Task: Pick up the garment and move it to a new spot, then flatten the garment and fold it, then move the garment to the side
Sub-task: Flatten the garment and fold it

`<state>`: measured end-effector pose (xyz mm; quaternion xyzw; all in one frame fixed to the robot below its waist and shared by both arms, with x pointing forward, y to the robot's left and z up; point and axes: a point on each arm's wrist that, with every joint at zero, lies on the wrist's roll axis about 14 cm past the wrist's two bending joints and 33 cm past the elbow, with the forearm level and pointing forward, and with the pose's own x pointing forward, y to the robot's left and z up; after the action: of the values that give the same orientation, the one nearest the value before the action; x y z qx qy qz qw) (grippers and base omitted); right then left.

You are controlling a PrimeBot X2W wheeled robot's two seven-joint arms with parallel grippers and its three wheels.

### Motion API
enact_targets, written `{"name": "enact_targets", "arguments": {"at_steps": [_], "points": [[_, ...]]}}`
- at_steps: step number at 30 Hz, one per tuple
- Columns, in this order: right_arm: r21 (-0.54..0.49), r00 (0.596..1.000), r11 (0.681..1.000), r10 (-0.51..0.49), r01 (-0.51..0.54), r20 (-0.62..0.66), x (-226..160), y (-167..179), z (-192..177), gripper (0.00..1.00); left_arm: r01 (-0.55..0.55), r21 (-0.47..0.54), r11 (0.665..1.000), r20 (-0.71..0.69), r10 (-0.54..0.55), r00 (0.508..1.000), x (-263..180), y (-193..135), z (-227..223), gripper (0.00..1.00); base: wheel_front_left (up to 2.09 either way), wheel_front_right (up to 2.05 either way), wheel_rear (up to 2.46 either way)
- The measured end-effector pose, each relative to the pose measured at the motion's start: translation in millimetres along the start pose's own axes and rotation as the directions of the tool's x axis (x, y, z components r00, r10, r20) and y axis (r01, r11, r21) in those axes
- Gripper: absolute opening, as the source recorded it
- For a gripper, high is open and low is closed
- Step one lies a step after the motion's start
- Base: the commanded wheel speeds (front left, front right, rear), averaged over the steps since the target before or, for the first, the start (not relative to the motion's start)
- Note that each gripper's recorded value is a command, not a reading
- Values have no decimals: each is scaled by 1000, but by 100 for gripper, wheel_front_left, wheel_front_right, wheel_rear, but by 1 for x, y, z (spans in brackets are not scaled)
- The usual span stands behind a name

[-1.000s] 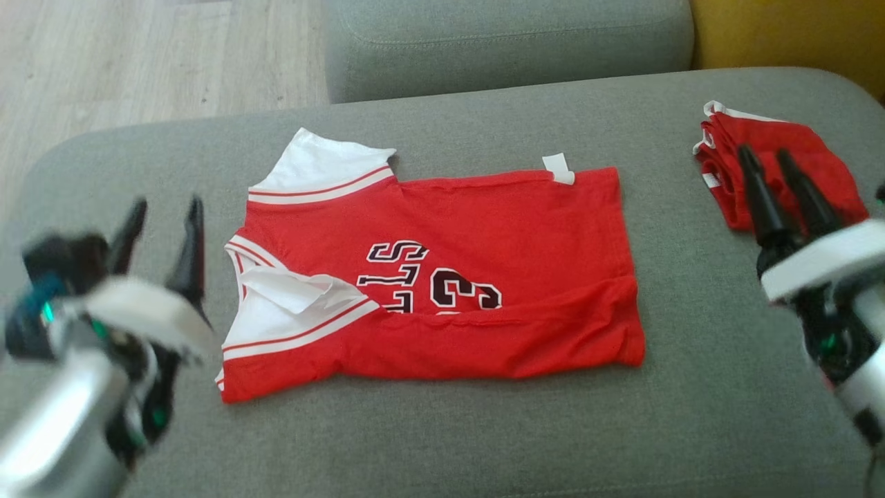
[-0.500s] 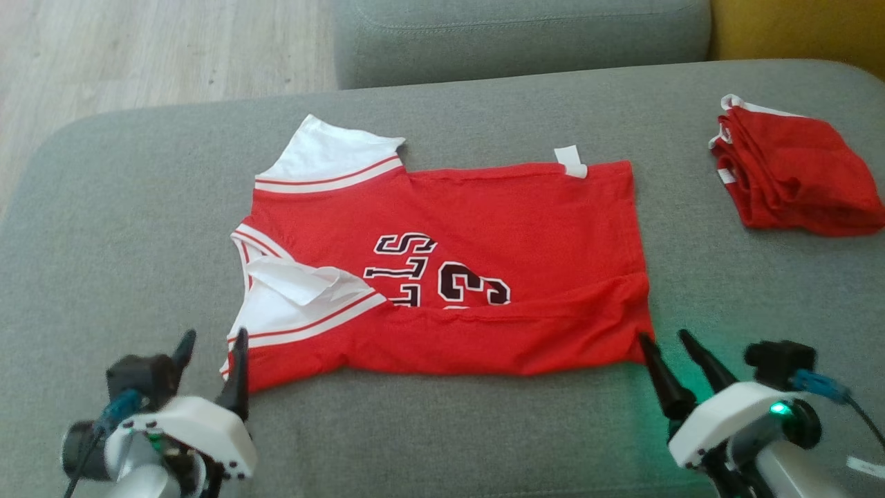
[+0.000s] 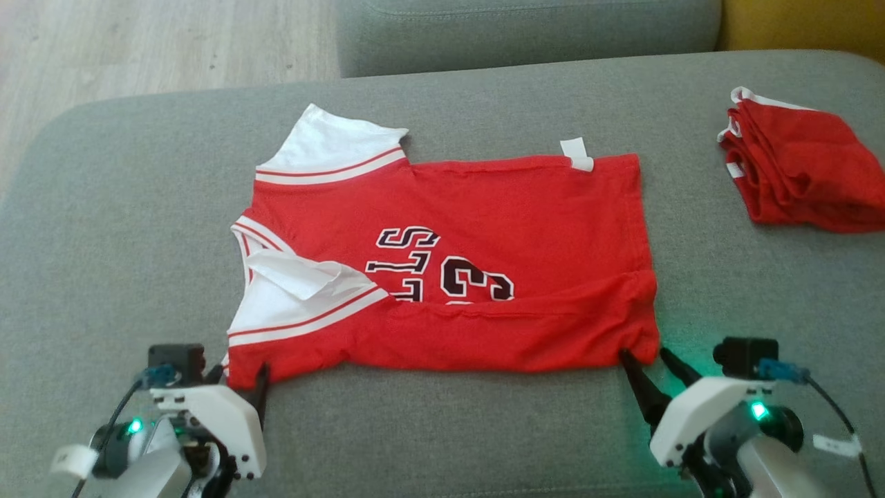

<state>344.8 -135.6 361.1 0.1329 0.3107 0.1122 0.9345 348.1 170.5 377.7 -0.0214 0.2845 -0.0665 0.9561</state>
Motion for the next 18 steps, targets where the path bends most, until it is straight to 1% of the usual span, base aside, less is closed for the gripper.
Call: {"name": "enact_targets", "arguments": {"at_steps": [4,5,6,7,8,9,16,18], "points": [[-2,1000,1000,4,-4,-13,5,4,4,100,-21,-11,1000,-108,20,994,5,4,-18,100,0,0,0],[1,1000,1000,7,-7,-14,6,6,4,82,-23,-20,1000,-111,21,994,7,4,-17,100,0,0,0],[0,1000,1000,12,-12,-17,6,8,4,40,-25,-26,999,-114,21,993,9,4,-14,59,0,0,0],[0,1000,1000,12,-12,-17,6,8,4,16,-25,-25,999,-113,22,993,10,4,-13,38,0,0,0],[-1,1000,1000,12,-12,-17,6,8,4,0,-26,-25,999,-113,23,993,10,5,-12,11,0,0,0],[-1,1000,1000,13,-13,-16,6,9,4,0,-28,-26,999,-111,25,994,11,5,-12,0,0,0,0],[-16,1000,1000,14,-14,20,1,6,17,0,-27,-55,998,-90,22,996,5,5,-7,0,0,0,0],[-41,1000,999,8,-7,19,-4,0,25,0,-23,-56,998,-81,19,997,0,6,-6,0,0,0,0]]}}
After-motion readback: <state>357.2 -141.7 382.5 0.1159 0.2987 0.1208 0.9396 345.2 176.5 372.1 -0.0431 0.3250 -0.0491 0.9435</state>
